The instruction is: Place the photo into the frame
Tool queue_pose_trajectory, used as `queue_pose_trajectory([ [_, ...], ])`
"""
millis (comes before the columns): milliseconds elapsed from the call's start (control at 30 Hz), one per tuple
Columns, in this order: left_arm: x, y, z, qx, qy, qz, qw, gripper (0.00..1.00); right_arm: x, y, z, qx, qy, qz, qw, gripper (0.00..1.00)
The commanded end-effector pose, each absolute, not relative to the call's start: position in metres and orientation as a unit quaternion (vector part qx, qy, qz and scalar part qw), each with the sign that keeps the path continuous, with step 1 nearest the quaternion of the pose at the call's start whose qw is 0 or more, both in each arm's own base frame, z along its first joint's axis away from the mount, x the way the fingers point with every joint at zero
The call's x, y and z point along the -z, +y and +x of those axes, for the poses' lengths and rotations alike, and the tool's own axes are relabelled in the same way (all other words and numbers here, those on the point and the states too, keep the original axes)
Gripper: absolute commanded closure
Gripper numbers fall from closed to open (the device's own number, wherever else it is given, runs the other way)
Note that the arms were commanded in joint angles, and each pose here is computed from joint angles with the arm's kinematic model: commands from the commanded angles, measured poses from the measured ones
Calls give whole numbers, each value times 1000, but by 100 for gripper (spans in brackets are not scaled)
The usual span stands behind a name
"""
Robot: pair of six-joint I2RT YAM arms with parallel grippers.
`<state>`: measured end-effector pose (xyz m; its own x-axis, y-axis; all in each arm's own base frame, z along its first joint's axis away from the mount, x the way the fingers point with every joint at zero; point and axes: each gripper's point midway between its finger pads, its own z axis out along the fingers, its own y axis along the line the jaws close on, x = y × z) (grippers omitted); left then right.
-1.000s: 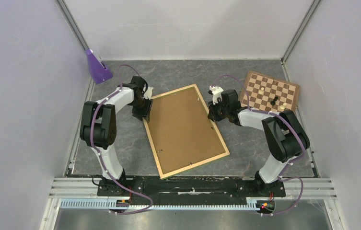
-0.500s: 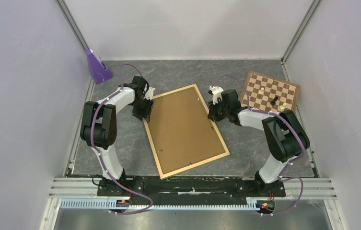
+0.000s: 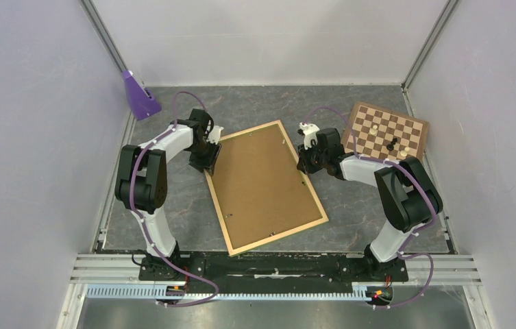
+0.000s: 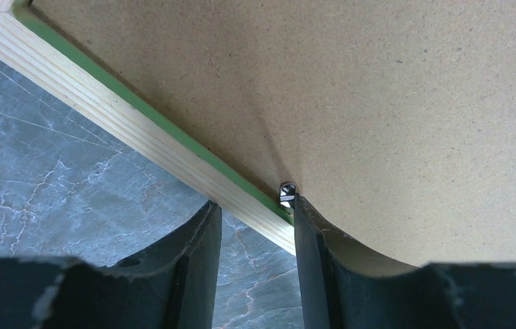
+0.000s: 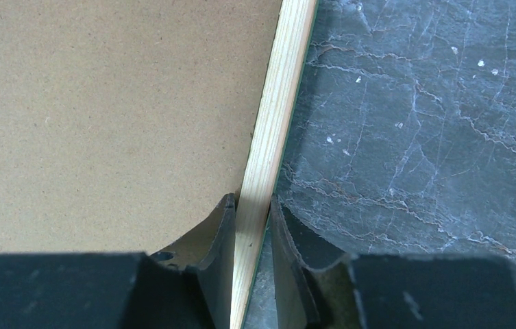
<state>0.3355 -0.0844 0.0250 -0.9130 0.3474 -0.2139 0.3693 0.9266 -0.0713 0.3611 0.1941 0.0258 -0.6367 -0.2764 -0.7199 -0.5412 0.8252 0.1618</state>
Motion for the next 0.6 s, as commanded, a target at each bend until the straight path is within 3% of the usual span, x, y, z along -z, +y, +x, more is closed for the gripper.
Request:
queue_pose_trajectory([
  [0,-24,-86,333,50,970,216,95,60,-10,194,354,-182,893,-240,335,76],
  [200,-23,-89,336,55,966,233,100,76,-9,194,354,-182,894,-240,332,76],
  [567,-21,-91,340,26,949,295,113,94,-8,191,355,-176,894,-241,335,76],
])
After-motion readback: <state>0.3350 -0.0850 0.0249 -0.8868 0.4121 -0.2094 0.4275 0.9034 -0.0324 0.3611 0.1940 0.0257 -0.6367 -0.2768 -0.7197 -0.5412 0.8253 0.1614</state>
